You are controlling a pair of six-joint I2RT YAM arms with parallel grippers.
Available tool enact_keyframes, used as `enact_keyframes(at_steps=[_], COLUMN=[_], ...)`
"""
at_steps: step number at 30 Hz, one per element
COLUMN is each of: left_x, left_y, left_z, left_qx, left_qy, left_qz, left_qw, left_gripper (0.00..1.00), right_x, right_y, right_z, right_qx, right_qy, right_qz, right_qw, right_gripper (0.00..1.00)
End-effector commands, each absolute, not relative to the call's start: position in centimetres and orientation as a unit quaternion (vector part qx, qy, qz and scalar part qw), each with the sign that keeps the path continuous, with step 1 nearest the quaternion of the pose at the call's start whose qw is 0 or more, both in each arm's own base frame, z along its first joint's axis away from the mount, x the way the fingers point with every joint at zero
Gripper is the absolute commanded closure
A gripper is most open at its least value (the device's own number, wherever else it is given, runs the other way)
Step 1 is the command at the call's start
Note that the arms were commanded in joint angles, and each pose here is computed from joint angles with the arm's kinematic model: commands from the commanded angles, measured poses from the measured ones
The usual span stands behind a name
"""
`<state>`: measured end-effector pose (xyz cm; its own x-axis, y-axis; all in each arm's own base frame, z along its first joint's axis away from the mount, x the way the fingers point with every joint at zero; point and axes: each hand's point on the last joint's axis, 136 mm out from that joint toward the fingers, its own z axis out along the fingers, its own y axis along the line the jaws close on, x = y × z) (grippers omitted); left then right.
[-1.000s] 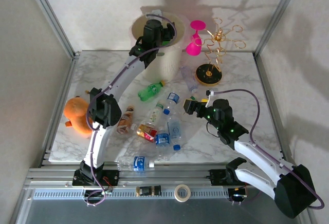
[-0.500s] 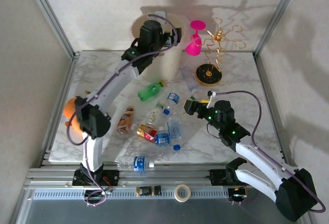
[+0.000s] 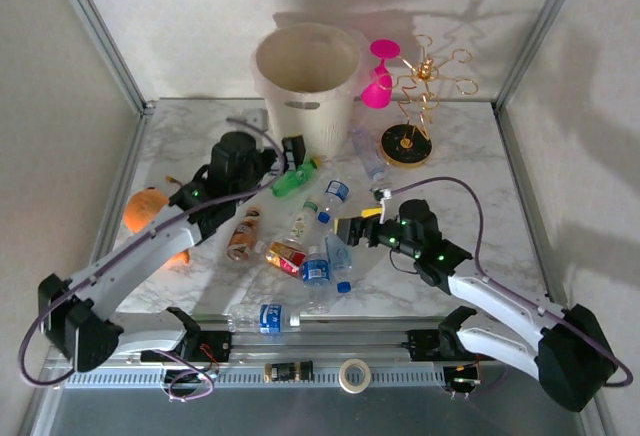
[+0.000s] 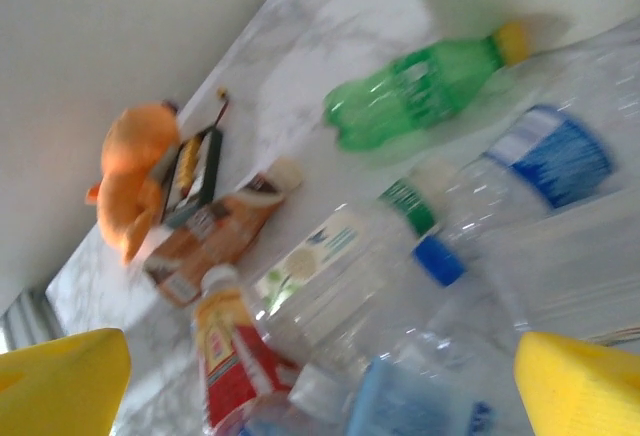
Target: Put the plastic bottles in the bin
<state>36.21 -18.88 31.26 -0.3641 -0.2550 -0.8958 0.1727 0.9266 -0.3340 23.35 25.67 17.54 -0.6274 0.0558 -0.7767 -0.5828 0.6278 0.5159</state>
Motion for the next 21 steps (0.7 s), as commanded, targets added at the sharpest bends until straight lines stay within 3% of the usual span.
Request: enact_keyframes(at_steps=[1, 10, 21], left_x=[35.9, 34.8, 34.4], left_y=[-15.3, -8.1, -4.9], left_z=[31.0, 25.6, 20.4], left_qx=[-0.126, -0.256, -0.306], left_qy=[0.774, 0.745, 0.752], left_qz=[-0.212, -0.24, -0.248], left_qw=[0.583, 0.567, 0.529], left_gripper=[0.0, 0.0, 0.0], right_x=[21.3, 14.8, 7.4], right_y=[29.2, 37.6, 44.9], right_z=[19.3, 18.4, 12.7], right_qx=[-0.242, -0.419, -0.598], right_qy=[0.78, 0.718, 0.636], right_qz=[0.417, 0.396, 0.339], right_qw=[0.398, 0.389, 0.351], right_gripper=[0.01, 0.01, 0.02])
